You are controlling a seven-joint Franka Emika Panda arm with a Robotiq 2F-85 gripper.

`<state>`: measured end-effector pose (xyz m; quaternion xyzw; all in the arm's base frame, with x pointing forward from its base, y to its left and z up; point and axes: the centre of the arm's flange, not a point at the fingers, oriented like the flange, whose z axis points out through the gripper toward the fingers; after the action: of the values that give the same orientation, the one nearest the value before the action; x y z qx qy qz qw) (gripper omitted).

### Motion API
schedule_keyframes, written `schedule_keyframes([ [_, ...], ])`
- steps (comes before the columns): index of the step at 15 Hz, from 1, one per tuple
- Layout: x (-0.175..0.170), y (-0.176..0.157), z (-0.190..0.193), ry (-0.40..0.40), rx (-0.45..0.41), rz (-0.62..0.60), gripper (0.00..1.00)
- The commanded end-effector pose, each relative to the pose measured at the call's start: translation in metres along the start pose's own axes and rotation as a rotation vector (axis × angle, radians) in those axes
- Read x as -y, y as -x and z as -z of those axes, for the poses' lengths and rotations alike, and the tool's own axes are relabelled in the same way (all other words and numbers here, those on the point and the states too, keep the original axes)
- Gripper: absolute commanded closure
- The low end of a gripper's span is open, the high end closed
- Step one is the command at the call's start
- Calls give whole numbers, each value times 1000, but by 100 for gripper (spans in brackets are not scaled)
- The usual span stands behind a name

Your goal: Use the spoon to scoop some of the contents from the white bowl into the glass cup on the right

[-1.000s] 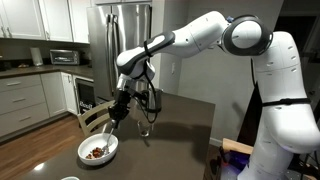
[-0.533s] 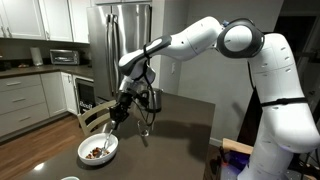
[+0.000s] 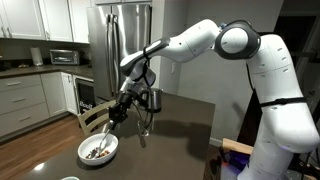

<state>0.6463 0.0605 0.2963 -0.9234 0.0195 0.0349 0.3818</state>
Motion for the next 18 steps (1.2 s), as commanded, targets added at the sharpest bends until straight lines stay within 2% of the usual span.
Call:
schedule_keyframes([
  [1, -2, -3, 11, -52, -9, 24, 94],
  [8, 7, -10, 32, -38, -35, 48, 94],
  [11, 8, -13, 35, -3, -39, 44, 94],
  [14, 5, -14, 37, 67, -31, 39, 94],
  [18, 10, -13, 42, 238, 5, 64, 94],
])
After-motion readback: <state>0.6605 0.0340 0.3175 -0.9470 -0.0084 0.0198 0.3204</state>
